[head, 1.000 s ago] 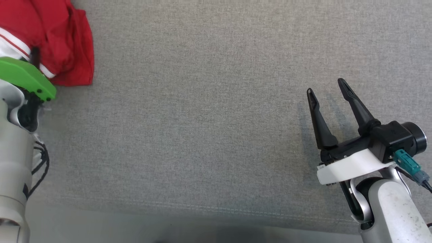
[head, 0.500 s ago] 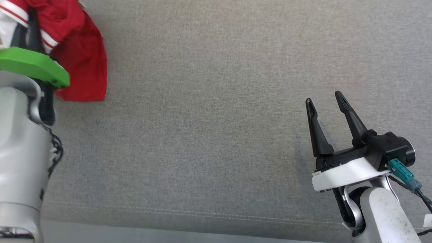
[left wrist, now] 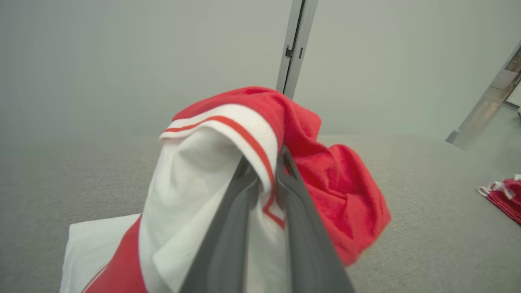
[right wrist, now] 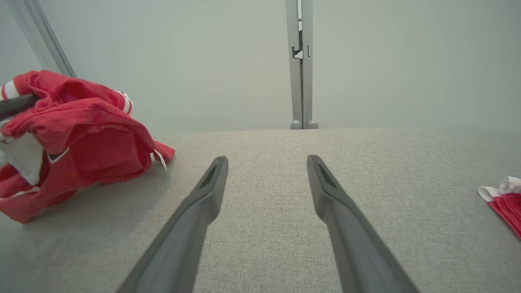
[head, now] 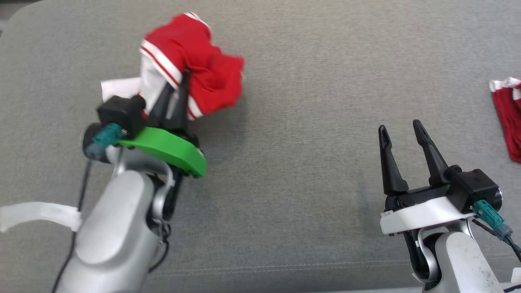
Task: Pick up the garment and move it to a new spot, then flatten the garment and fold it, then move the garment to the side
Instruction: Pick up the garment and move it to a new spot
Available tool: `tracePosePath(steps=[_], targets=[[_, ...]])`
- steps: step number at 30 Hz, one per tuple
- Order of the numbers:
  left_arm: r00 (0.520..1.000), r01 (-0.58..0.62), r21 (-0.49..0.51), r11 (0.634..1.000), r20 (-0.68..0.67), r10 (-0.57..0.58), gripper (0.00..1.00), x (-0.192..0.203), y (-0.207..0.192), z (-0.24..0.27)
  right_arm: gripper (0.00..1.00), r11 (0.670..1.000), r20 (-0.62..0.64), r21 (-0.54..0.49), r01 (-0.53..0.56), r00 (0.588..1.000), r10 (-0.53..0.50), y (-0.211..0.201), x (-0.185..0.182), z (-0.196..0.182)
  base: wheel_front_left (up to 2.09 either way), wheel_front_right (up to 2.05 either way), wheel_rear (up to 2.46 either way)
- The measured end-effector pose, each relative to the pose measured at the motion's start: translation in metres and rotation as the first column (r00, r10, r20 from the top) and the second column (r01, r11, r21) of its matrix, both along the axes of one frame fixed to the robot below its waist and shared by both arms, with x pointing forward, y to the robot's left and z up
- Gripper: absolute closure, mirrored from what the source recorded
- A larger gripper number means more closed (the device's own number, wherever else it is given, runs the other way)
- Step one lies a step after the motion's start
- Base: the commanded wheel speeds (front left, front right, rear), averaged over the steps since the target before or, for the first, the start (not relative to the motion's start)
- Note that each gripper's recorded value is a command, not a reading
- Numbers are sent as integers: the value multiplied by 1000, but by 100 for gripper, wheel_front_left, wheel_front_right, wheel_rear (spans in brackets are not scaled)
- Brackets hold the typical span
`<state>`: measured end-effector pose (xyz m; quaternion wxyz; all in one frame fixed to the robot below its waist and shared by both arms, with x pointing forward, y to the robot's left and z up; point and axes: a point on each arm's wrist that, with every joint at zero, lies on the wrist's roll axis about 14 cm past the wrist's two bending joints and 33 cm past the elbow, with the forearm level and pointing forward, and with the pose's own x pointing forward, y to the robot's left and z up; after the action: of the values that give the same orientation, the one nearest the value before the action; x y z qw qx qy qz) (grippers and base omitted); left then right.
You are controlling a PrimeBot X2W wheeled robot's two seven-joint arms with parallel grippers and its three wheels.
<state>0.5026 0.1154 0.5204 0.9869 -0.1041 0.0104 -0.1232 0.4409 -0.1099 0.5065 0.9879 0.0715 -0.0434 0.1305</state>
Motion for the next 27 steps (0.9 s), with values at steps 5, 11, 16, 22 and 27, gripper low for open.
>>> tracePosePath(steps=[5, 11, 16, 22, 27], targets=[[985, 166, -23, 986, -32, -167, 100, -20, -63, 1, 0, 998, 6, 17, 59, 998, -59, -21, -8, 4, 0, 0, 0], [945, 322, -37, 946, -45, -323, 100, -32, -122, 2, 0, 990, 8, 22, 137, 990, -137, -49, -20, 5, 0, 0, 0], [895, 438, -36, 898, -74, -439, 100, -38, -167, -6, 0, 976, -4, 16, 217, 976, -217, -76, -33, 3, 0, 0, 0], [828, 551, -34, 834, -105, -551, 100, -42, -219, -22, 0, 941, -30, 5, 337, 941, -337, -116, -56, -2, 0, 0, 0], [775, 617, -50, 785, -137, -617, 0, -49, -249, -36, 0, 920, -49, -10, 391, 919, -391, -133, -69, -6, 0, 0, 0]])
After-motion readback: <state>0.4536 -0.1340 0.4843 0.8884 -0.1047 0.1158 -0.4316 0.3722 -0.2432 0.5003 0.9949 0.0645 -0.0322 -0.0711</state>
